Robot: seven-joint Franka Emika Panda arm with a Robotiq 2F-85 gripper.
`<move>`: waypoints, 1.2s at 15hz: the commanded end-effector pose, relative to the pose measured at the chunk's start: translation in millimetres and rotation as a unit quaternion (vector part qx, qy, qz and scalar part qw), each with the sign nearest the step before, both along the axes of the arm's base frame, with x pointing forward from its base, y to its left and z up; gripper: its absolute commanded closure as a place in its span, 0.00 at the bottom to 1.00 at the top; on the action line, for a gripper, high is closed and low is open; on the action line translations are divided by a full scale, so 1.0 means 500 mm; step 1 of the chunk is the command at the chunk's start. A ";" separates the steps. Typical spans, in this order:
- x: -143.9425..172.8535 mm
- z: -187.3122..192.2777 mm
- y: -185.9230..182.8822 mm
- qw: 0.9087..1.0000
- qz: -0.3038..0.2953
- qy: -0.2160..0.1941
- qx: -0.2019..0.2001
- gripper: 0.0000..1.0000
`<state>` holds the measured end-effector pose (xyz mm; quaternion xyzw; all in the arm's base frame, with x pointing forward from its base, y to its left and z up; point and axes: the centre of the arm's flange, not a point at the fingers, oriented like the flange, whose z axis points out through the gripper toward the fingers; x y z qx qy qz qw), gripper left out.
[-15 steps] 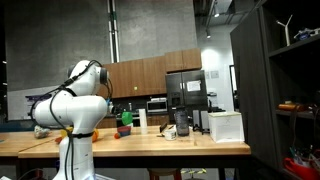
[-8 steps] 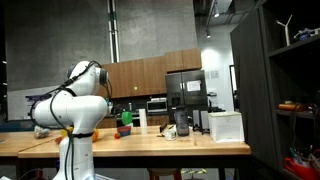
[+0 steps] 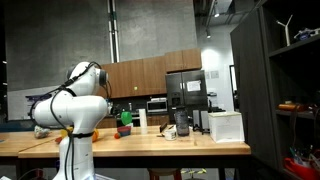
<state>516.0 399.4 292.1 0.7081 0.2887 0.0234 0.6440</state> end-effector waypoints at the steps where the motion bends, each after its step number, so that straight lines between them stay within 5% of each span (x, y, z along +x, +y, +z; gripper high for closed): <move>1: 0.011 0.024 0.009 1.000 -0.003 -0.006 -0.002 0.99; 5: 0.021 0.045 0.004 0.999 -0.013 0.004 0.037 0.99; 10: 0.051 0.101 0.005 0.989 -0.015 0.004 0.146 0.99; 13: 0.080 0.144 0.006 0.976 -0.012 -0.008 0.218 0.99; 18: 0.124 0.191 0.014 0.937 0.001 -0.004 0.350 0.99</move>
